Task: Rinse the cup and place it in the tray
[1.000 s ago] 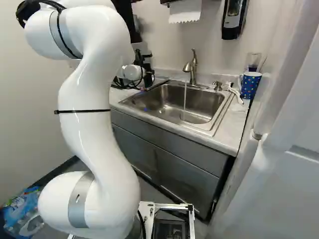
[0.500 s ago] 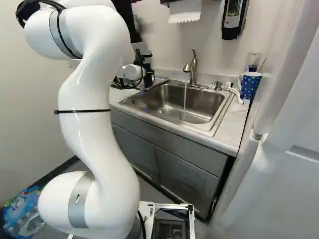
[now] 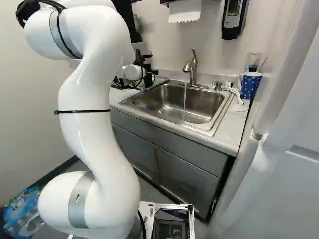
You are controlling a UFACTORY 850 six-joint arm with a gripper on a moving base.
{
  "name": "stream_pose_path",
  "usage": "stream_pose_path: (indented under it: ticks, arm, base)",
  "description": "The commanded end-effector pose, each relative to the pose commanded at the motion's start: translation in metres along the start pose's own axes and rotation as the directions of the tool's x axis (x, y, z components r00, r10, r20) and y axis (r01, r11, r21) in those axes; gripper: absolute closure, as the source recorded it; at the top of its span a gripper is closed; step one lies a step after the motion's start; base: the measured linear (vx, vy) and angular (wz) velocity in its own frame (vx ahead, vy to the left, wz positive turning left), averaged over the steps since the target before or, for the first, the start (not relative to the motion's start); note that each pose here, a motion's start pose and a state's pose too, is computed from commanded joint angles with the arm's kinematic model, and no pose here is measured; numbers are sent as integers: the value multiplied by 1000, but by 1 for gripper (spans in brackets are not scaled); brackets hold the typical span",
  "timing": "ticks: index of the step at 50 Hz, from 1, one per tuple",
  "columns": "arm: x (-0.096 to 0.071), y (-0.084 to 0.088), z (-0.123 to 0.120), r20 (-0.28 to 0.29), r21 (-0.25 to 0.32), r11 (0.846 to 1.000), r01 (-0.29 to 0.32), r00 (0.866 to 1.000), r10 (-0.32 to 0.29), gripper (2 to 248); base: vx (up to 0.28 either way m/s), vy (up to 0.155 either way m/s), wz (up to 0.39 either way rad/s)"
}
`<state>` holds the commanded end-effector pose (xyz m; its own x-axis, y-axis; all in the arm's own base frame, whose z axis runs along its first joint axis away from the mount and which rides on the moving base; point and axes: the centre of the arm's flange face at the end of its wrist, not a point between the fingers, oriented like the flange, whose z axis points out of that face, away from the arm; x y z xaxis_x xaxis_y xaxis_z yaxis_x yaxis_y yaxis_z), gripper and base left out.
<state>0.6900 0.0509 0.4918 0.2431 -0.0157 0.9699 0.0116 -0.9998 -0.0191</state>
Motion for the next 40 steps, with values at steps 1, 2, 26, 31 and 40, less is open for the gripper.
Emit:
stream_pose_path:
  ticks: [1, 2, 26, 31, 40]
  arm:
    - [0, 0, 0, 0, 0, 1000, 0, 1000, 0, 3]
    - [0, 0, 0, 0, 0, 1000, 0, 1000, 0, 3]
    - [22, 0, -7, -36, 1, 1000, -2, 999, 2, 3]
    - [28, 0, -9, -45, 2, 1000, -3, 999, 3, 3]
    - [38, -1, -12, -62, 2, 1000, -4, 998, 4, 3]
  base:
    - [0, 0, 0]
    - [0, 0, 0]
    - [0, 0, 0]
    - [0, 0, 0]
    - [0, 0, 0]
